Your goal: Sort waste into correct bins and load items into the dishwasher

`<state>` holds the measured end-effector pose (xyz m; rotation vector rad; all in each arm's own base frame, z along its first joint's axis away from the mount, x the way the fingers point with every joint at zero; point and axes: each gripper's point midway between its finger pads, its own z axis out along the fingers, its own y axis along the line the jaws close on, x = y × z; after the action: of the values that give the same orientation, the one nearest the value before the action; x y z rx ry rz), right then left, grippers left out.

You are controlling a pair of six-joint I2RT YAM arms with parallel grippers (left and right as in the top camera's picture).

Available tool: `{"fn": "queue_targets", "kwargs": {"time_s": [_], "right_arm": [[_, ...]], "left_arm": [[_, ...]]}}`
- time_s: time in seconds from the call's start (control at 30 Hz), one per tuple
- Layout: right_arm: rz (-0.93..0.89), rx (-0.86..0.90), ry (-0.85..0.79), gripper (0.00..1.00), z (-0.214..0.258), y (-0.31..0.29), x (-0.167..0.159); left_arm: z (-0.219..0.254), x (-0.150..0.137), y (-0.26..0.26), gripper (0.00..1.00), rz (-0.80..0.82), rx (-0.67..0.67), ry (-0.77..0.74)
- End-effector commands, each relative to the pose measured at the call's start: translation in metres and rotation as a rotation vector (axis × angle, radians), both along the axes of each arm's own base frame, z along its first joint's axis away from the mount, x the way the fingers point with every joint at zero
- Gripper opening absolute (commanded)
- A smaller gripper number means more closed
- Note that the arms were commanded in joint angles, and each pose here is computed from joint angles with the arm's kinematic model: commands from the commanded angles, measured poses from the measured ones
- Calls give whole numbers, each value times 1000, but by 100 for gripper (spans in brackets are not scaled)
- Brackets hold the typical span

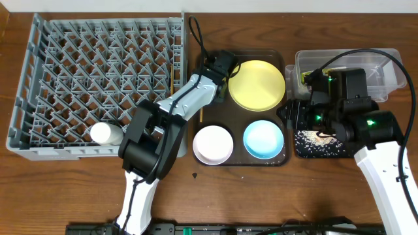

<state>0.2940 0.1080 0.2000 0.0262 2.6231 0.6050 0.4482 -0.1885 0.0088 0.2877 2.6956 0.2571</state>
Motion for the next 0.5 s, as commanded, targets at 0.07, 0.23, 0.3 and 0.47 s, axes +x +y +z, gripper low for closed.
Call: {"fn": "queue_targets", "kwargs": {"time_s": [0.07,0.23,0.3,0.47], "right_arm": [[8,4,-8,63,3,0,0],[8,4,-8,62,3,0,0],[8,4,-7,62,3,0,-1],[8,3,-4,62,3,0,-1]], "left_arm": [[-37,-18,-13,38,-36,-78,130],[-39,-29,-33,39,-44,-199,194],[-40,-30,-36,38,-49,-215,203],[-20,-18,-20,38,-21,-126,139]]}}
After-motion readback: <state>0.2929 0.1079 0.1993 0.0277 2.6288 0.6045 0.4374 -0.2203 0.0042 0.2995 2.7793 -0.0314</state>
